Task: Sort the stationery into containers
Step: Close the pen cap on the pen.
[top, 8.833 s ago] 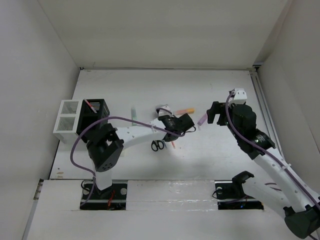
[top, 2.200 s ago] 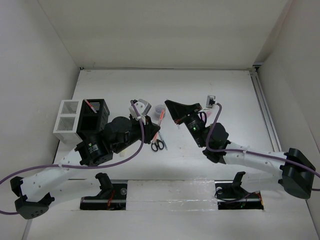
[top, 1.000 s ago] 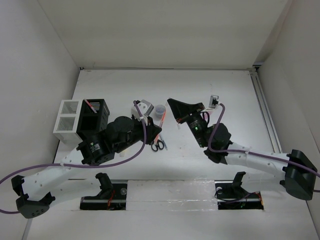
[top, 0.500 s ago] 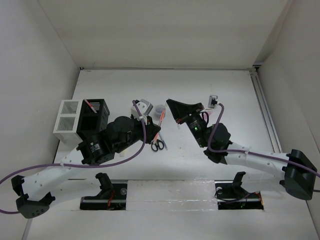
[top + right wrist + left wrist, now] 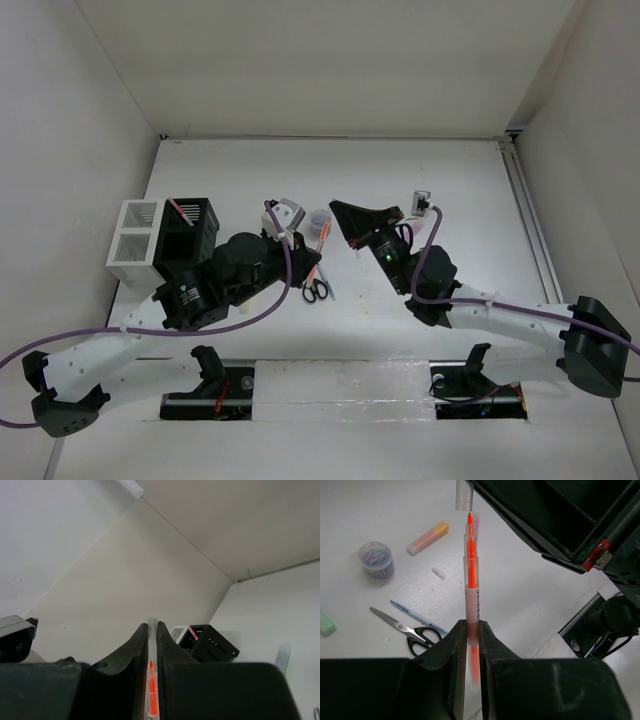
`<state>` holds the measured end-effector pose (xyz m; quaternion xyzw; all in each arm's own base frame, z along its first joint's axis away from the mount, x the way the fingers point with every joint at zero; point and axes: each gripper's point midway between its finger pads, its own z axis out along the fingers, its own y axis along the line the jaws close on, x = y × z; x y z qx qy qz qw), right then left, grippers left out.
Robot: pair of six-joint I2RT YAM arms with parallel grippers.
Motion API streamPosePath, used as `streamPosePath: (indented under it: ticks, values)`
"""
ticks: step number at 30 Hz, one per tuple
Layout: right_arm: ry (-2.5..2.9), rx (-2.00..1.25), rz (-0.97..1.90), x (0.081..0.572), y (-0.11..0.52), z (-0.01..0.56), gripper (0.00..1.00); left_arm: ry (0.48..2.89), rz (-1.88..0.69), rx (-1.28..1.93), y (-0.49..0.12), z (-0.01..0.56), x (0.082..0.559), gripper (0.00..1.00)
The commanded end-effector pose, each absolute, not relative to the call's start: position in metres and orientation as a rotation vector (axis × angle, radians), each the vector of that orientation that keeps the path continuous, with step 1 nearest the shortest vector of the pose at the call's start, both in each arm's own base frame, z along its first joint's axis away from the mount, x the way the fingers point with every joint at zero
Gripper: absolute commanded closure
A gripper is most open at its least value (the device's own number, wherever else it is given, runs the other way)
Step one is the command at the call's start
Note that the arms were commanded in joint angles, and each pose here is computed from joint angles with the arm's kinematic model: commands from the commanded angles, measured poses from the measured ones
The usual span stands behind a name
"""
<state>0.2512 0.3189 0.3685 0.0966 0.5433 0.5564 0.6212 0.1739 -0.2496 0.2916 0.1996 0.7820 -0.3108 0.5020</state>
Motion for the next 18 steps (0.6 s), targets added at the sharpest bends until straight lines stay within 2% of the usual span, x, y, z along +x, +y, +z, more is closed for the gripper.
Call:
streamPosePath:
  ticks: [1,18]
  values:
    - [1.195,0.214,1.339,0.243,0.321,0.384,1.0,1.828,-0.781,0.448,-0.246,0.316,0.175,1.0]
    - [1.236,0.183,1.369,0.239,0.329,0.371,1.0,1.813,-0.759,0.397,-0.238,0.322,0.179,1.0]
